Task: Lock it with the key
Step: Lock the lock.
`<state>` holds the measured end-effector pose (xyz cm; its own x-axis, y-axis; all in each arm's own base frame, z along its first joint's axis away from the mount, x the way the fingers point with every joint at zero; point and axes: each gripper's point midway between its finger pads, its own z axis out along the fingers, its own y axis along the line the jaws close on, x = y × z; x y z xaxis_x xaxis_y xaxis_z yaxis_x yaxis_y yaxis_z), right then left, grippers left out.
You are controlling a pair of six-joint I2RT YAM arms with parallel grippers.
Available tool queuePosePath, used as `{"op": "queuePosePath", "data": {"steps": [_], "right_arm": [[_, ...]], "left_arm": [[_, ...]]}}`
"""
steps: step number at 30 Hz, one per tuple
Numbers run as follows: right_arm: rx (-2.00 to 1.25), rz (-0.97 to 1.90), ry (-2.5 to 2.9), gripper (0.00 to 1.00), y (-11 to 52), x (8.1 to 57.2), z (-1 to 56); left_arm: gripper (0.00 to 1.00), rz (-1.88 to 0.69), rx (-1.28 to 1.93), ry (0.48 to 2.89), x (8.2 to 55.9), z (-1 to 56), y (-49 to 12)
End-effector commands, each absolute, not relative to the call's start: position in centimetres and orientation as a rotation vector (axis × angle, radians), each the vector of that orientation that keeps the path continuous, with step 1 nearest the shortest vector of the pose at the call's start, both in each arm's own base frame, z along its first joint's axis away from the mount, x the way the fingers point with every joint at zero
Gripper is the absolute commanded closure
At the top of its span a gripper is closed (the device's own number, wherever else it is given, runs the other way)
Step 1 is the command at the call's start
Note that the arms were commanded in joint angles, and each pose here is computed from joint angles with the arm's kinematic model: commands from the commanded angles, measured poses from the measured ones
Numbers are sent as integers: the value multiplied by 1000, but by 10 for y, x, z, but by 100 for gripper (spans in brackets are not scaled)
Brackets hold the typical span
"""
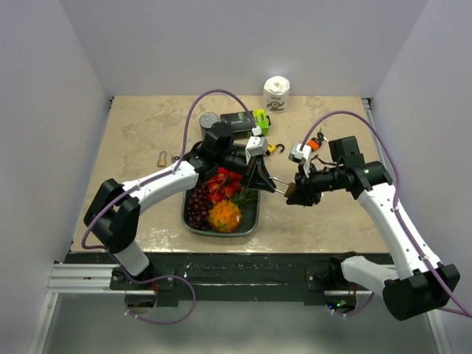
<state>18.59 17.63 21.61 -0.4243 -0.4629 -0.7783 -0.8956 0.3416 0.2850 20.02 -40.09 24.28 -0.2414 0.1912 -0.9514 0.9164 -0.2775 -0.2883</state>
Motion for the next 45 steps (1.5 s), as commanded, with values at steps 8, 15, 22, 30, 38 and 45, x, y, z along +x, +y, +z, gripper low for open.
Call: {"op": "queuePosePath", "data": {"steps": [8,15,22,30,38,45], "right_arm": [[-1243,1014,1518,100,228,208,291],[-907,993,1497,100,231,242,321],[-564,928,1453,100,224,294,354],[-403,913,1465,100,237,326,362],[-413,880,1432,100,269,329,370],[-437,857,1431,100,297,334,369]], "left_arm": [[98,-1325,1415,1216,216,307,-383],[35,-1231,1143,1398,262,332,-339],[1,-1288,530,1550,301,366,-304],[1,-1390,72,1755,336,367,-302],[1,-1354,-64,1796,355,364,-305],[1,-1324,-134,1846,365,345,-305]]}}
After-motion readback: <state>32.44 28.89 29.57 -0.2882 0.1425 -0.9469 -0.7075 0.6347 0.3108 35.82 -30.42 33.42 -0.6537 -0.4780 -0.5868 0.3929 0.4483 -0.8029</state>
